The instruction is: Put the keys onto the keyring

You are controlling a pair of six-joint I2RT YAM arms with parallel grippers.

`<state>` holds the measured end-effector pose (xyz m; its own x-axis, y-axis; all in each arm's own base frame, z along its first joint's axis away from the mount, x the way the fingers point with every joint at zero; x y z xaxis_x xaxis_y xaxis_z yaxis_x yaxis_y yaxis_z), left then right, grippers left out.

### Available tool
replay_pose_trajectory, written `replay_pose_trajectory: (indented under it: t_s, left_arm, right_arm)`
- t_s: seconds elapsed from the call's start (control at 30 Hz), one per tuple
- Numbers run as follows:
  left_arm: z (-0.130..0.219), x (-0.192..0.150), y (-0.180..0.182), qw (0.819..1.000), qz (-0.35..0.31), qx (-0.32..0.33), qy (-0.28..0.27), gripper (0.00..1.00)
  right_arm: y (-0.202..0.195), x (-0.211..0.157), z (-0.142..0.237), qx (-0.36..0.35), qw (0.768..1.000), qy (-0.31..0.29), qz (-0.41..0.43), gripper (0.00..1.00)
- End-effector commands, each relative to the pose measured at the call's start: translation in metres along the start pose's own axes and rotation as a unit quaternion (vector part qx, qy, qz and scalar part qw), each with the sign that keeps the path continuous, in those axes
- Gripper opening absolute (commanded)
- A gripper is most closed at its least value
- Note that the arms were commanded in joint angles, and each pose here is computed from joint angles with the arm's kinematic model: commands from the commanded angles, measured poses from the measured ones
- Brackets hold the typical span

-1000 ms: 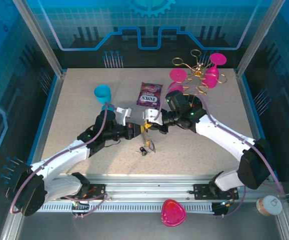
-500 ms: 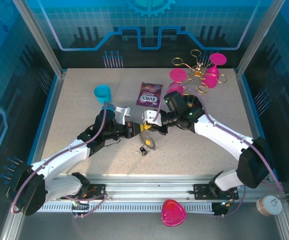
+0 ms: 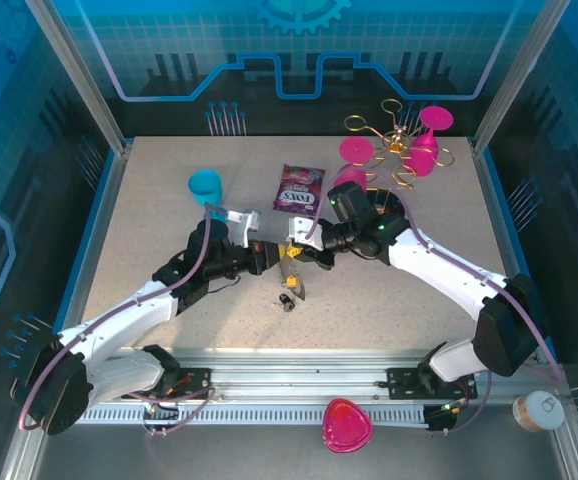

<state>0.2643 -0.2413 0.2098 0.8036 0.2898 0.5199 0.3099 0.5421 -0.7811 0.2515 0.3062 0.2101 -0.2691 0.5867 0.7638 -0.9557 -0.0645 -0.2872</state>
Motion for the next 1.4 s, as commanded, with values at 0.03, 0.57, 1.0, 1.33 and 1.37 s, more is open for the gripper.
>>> replay_pose_trajectory:
  t_s: [0.03,0.57,1.0,1.33,1.37]
  left_arm:
    - [0.006,0.032,-0.026,0.995,-0.060,-0.028,-0.069,0.00]
    - [0.002,0.047,-0.052,0.954,-0.230,-0.093,-0.171,0.00]
    - [0.007,0.021,-0.060,0.908,-0.302,-0.217,-0.194,0.00]
    - [0.008,0.018,-0.060,0.908,-0.314,-0.210,-0.181,0.00]
    - [0.009,0.018,-0.060,0.909,-0.313,-0.209,-0.181,0.00]
  right_arm:
    - [0.009,0.019,0.003,0.019,0.999,-0.030,-0.014,0.09]
    - [-0.001,0.039,0.070,0.013,0.985,-0.089,-0.147,0.40]
    - [-0.049,0.020,0.071,-0.057,0.972,-0.096,-0.207,0.20]
    - [-0.047,-0.004,0.058,-0.071,0.978,-0.045,-0.191,0.27]
    - [-0.044,-0.004,0.057,-0.065,0.979,-0.045,-0.187,0.27]
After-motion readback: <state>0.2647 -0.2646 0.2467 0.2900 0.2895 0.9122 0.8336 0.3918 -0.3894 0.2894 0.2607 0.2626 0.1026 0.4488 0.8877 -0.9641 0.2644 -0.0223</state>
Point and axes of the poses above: each hand's point on the last joint's axis, 136 mm out from that joint toward the fingers, its own z axis back along the fingers, its own y axis along the line the jaws close on, x = y × z, the point moved 1 cm from there along z, back along the fingers, and after that the axes turned 8 degrees about z, right-handed, at the moved point
